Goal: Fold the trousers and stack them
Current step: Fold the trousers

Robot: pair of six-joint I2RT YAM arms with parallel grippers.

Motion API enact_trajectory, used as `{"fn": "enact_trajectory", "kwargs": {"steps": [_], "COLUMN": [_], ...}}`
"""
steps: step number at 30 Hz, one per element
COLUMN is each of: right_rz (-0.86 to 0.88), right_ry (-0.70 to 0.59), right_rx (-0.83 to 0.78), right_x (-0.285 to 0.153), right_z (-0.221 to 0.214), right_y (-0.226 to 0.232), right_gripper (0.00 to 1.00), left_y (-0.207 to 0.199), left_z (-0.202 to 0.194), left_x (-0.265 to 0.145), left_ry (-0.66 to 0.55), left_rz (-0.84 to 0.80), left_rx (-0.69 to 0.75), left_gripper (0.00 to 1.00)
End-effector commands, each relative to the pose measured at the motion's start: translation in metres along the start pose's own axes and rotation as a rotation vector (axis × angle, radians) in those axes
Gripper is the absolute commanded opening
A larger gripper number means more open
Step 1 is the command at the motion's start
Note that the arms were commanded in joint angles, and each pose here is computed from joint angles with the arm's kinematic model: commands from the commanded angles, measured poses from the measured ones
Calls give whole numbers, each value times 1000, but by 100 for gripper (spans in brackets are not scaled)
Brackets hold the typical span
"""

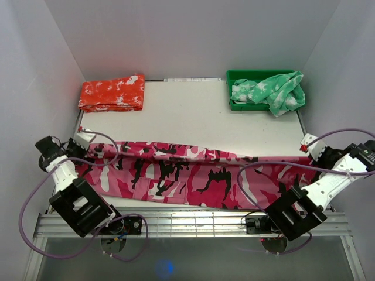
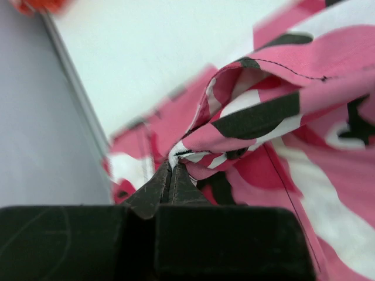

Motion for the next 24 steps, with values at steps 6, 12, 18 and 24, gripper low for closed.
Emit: {"fn": "enact_trajectory", "kwargs": {"steps": [6, 12, 18, 24], "right_rz": [385, 375, 332, 255], "right_ry": [59, 106, 111, 84], "right_rx": [-483, -579, -510, -458], "right_x": [48, 73, 106, 128], "right_z": [-43, -61, -59, -35], "right_y": [108, 120, 77, 1], "right_gripper": [8, 8, 8, 8], "left_y": [-51, -30, -19, 1], "left_z": [-111, -119, -97, -69], "left_x": [1, 15, 40, 67], "left_ry": [360, 444, 482, 485], "left_rz": [-117, -158, -149, -104], "left_rx": [23, -225, -294, -360], "left_gripper": [0, 0, 0, 0]}}
Point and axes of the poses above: each gripper's point midway between its finger pads, its own x axis out along the fingers, its own y axis along the line the jaws close on, z = x × y, the point moved 6 cm from there along -x, back along the fingers, and after that the axes turned 4 degrees about -x, right-handed, at the moved point
